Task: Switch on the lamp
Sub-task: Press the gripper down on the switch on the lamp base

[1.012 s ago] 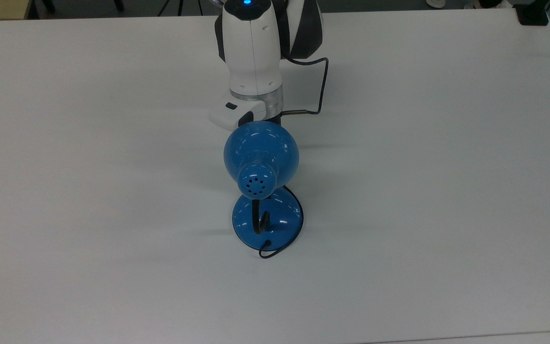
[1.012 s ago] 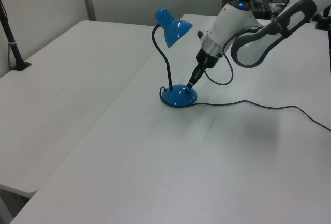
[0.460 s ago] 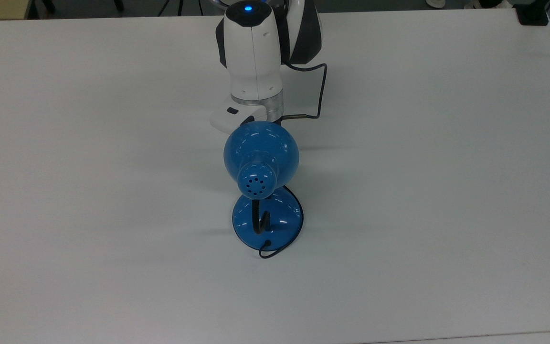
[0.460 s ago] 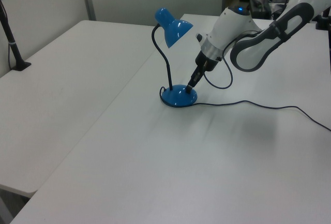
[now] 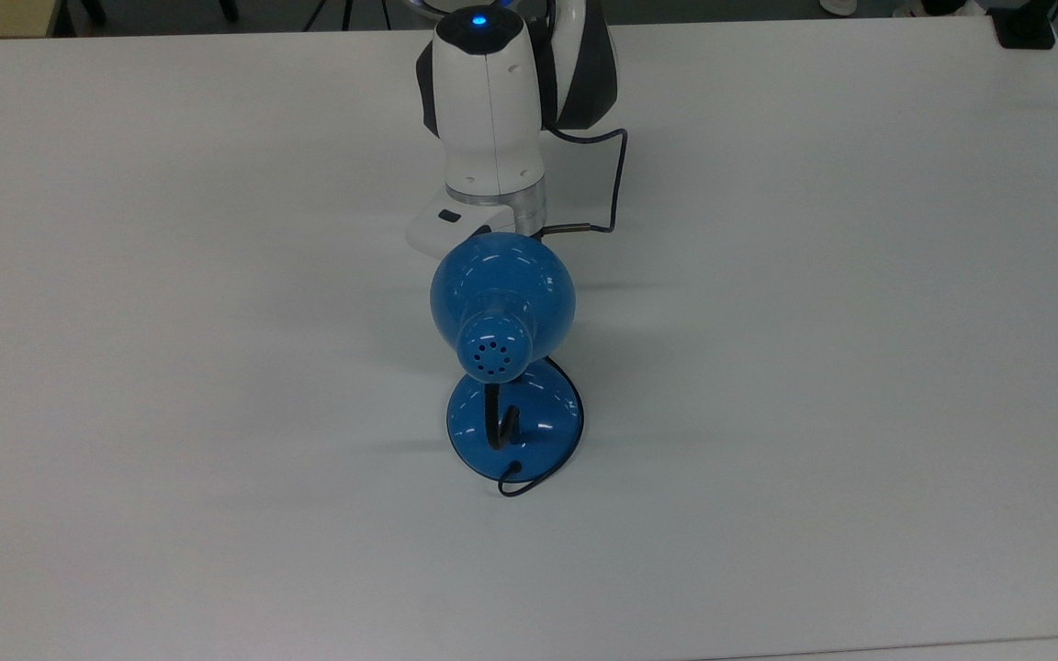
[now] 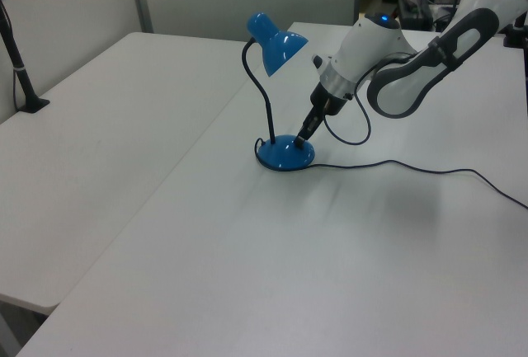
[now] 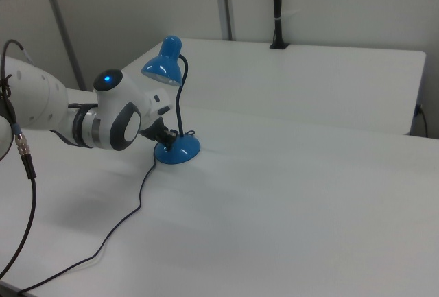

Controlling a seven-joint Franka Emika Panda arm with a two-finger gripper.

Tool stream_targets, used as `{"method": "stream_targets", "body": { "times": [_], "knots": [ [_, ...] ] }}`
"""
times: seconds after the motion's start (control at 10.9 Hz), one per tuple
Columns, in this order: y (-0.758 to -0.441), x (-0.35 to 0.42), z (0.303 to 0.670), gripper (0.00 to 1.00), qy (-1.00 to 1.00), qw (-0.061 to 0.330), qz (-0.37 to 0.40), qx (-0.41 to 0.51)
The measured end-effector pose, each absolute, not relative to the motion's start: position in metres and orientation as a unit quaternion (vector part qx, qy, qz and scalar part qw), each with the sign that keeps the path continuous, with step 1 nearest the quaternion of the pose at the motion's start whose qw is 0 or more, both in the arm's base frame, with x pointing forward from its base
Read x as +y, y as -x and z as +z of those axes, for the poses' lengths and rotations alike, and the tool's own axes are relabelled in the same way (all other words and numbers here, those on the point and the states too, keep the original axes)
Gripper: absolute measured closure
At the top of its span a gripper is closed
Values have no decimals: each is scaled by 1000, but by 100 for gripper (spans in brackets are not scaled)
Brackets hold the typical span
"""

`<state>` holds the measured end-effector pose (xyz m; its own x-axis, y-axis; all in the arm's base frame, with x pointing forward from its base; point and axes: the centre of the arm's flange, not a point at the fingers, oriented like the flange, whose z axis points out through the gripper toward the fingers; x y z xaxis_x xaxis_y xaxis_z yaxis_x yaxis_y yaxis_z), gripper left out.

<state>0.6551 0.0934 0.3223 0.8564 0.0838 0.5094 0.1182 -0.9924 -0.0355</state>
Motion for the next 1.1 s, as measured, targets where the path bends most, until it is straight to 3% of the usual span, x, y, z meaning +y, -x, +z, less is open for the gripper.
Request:
{"method": "stream_targets", "body": {
  "times": [1.1],
  "knots": [
    [-656, 89, 319, 96, 957, 6, -273, -93]
  ]
}}
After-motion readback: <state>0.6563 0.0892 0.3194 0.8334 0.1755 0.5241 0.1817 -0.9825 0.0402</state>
